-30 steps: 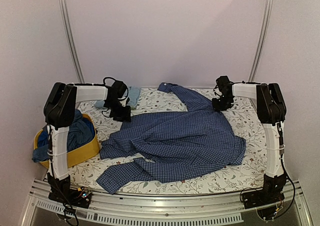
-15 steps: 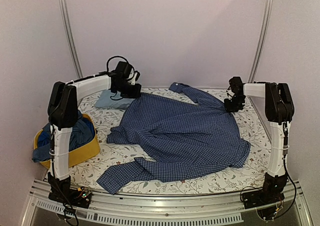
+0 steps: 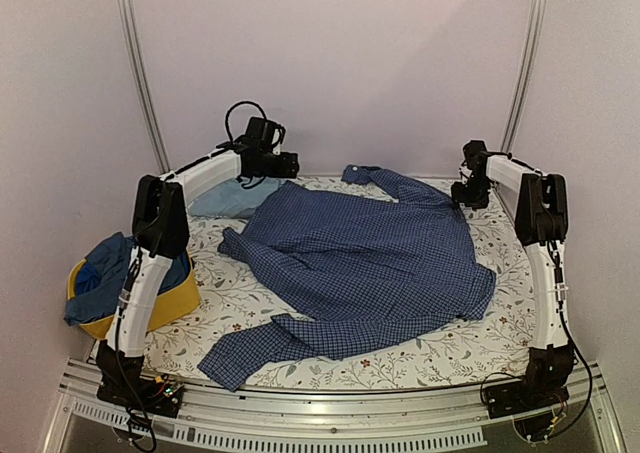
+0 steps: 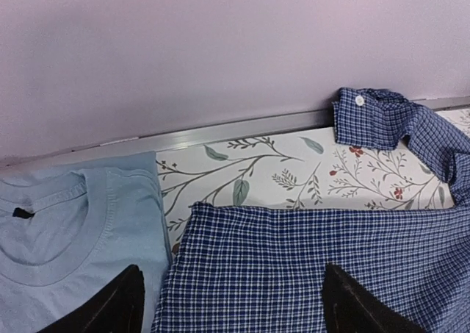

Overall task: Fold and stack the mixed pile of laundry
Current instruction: Flatten out the crumpled shirt at the center of the board.

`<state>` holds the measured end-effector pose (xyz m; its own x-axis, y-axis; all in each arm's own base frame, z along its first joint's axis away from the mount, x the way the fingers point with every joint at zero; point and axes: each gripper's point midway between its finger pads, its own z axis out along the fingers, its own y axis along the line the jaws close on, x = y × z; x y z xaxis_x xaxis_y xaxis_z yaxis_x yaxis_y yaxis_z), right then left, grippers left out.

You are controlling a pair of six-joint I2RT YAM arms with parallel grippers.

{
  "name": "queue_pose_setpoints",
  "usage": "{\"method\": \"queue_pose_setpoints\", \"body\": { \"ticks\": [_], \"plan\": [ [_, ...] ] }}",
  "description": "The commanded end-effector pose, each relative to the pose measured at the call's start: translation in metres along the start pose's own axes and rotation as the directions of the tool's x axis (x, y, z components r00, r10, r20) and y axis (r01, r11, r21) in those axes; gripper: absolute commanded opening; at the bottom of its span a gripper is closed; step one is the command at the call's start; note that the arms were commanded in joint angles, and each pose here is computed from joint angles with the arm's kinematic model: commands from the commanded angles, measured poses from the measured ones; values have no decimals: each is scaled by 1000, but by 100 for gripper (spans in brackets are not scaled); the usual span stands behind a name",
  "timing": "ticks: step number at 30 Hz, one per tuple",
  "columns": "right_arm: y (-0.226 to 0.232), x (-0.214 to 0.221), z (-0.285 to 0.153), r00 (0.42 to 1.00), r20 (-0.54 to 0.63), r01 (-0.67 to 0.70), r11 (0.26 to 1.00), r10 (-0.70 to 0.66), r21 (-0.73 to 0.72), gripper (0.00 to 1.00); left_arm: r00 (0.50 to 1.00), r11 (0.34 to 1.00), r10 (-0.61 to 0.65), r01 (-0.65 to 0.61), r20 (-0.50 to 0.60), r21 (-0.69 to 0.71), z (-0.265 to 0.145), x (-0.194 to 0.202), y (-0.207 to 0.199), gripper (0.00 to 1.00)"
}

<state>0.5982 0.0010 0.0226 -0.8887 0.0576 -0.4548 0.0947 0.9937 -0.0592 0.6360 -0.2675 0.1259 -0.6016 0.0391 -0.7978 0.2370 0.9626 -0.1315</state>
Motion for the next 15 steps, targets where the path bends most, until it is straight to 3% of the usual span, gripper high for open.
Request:
{"method": "queue_pose_setpoints", "body": {
  "ticks": [1,6,11,15],
  "plan": [
    [13,-10,-63,999,38,-14,995,18,-101,68,1000,999,7,-7,-2,-35,-64,-29,7,86],
    [68,50,-134,1000,-9,20,959,-24,-284,68,983,1000,-13,13,-181,0,-112,41,9,88],
    [101,132,-166,992,-116,6,926,-54,-377,66,951,997,-3,26,-310,71,-131,102,1,87],
    [103,175,-162,980,-200,-57,918,-25,-393,64,920,995,23,19,-391,103,-130,134,-7,85]
  ]
}}
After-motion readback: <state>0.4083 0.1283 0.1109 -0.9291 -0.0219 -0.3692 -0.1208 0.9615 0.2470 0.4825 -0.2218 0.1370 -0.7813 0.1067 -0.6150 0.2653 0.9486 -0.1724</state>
